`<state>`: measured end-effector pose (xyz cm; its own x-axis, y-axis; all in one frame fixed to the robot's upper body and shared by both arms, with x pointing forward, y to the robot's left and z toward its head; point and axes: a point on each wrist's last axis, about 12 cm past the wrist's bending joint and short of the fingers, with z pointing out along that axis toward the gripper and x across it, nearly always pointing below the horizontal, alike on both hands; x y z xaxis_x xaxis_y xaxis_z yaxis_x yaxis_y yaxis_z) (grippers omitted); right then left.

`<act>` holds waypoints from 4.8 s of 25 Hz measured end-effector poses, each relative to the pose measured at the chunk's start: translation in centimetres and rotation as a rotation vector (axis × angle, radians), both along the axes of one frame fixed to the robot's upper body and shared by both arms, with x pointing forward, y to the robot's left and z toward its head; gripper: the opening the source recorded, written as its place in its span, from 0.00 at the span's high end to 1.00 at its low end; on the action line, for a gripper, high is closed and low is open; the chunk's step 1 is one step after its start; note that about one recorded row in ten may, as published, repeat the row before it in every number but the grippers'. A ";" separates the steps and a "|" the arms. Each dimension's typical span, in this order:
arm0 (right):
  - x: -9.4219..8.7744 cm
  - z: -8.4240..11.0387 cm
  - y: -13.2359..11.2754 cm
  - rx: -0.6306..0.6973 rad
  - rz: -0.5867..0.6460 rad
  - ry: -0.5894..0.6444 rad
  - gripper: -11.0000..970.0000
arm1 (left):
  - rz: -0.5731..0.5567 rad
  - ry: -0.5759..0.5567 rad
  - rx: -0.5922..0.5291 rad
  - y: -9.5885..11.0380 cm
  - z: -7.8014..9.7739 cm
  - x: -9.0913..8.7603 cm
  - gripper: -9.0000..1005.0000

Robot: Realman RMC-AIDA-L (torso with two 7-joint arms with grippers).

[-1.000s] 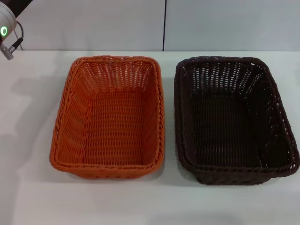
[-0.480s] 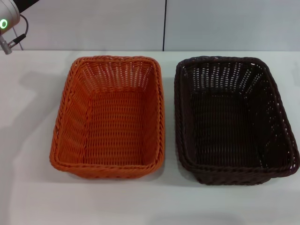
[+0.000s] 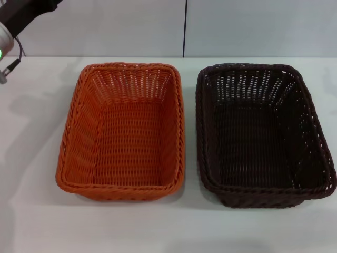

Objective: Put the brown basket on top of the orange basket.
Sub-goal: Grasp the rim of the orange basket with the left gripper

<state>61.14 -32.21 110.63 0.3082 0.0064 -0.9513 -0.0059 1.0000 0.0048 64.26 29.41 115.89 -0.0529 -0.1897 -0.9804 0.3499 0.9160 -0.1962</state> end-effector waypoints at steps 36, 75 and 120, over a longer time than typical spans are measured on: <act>-1.4 -1.7 -0.2 0.035 -0.010 0.042 0.40 | -0.018 0.118 -0.085 4.1 1.6 0.2 0.19; -2.5 -1.5 -3.3 0.016 -0.110 0.025 0.40 | -0.094 0.988 0.252 0.2 3.1 -3.2 0.19; -1.8 -1.2 -2.8 0.013 -0.092 0.033 0.40 | -0.120 1.091 0.301 -2.1 -0.8 -2.6 0.45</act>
<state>59.38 -35.06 109.44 0.2764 -0.0082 -0.9610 0.0861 0.9962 0.0163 61.64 27.32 115.10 -0.9079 0.1098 -0.4046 0.2163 0.9494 -0.2276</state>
